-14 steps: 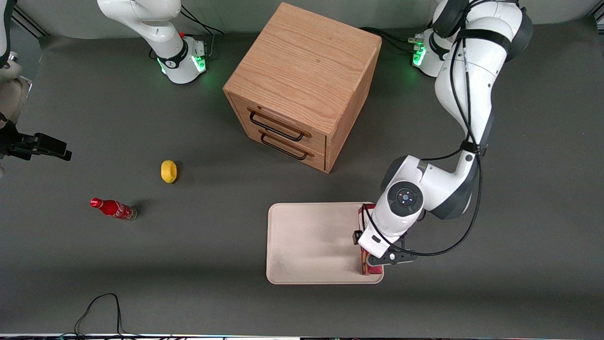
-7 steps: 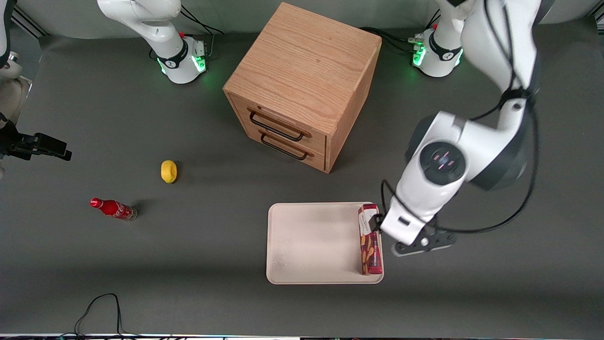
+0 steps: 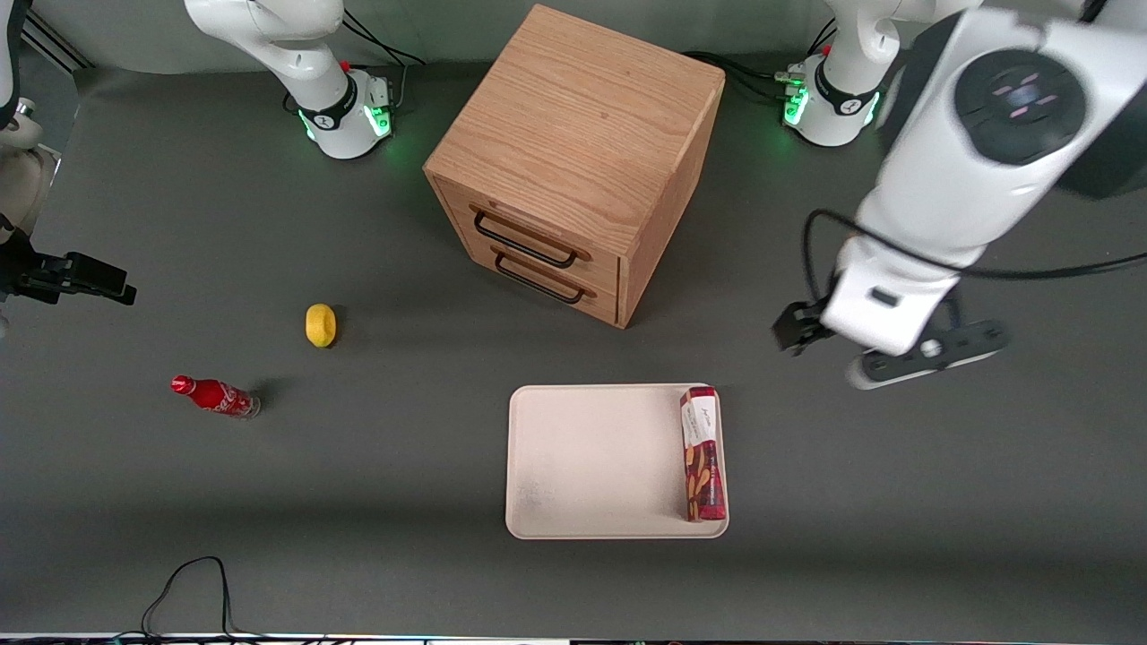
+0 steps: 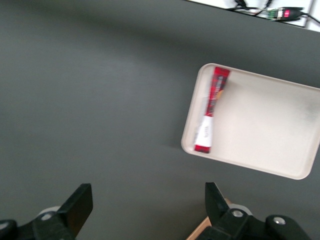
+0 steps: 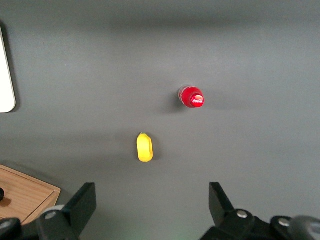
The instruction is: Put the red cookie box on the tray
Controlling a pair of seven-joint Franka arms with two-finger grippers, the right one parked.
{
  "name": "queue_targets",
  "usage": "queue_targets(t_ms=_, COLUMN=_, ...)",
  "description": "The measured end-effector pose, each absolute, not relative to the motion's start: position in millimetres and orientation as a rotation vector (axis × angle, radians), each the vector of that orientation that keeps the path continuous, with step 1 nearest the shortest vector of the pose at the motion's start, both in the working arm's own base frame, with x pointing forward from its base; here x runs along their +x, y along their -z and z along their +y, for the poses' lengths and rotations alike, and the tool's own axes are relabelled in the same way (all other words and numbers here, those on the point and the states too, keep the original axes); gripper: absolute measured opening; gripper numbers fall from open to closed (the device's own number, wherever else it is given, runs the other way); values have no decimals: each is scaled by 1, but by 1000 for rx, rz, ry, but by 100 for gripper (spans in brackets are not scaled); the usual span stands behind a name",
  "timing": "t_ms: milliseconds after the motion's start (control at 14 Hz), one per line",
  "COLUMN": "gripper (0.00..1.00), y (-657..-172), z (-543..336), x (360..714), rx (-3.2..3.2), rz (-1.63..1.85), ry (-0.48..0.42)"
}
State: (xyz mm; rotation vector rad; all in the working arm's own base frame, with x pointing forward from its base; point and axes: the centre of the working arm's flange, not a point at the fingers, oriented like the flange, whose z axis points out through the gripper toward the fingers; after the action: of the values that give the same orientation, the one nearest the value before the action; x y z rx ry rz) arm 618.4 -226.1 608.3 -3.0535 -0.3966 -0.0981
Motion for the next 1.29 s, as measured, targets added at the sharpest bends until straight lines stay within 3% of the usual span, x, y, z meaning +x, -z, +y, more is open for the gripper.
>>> queue_targets(t_ms=571, gripper=100, y=-623, z=-74, x=614, rx=-3113, rz=-227, ry=-60)
queue_targets(t_ms=1286, gripper=100, y=-592, z=-12, x=589, rx=-3130, rz=-203, ry=-6)
